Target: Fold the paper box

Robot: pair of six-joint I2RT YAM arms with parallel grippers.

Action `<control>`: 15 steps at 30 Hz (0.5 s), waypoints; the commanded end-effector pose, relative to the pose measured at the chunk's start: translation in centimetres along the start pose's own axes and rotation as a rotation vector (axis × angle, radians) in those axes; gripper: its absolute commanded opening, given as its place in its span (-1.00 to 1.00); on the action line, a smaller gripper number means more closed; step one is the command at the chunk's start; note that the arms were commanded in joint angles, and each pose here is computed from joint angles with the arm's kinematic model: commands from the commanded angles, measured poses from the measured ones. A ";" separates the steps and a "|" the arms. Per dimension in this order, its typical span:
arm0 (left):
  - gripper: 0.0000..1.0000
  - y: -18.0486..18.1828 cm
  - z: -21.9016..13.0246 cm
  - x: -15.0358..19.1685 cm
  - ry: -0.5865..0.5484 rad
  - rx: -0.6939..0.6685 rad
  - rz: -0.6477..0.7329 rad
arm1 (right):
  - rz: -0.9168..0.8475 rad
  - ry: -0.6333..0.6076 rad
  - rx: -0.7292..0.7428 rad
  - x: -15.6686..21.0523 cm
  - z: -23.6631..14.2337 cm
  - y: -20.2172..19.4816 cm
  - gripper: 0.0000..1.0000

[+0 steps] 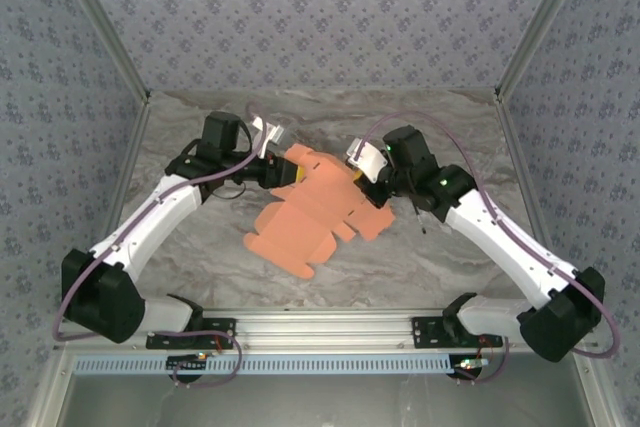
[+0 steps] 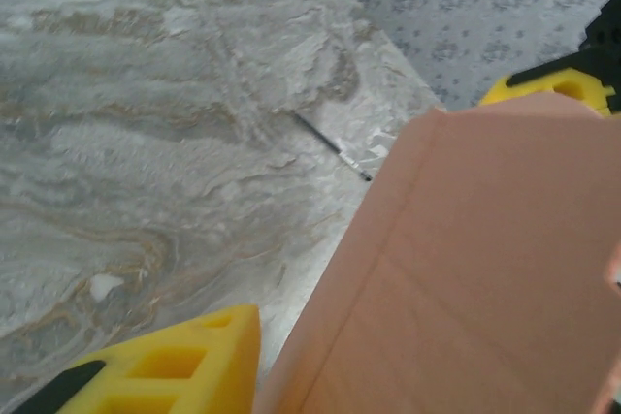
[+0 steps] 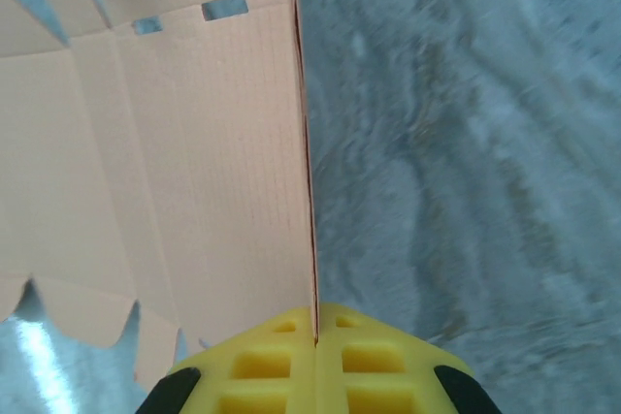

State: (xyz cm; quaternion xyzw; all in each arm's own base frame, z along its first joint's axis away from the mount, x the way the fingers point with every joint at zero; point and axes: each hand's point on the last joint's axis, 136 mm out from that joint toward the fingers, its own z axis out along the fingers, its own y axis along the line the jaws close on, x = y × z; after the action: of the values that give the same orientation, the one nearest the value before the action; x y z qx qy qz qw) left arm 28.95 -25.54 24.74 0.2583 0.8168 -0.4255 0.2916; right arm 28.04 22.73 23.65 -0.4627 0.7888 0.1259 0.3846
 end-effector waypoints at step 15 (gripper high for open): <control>0.15 6.9 1.5 -0.1 -0.018 -0.253 -0.016 | 0.144 0.207 0.008 2.3 3.1 -1.6 -1.00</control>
State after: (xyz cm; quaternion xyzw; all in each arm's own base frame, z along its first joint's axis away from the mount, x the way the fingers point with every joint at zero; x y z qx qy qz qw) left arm 32.74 -23.83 19.87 0.2153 0.8655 -0.3397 0.2988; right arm 29.21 22.87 19.74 -0.4147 0.8491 0.1569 0.2871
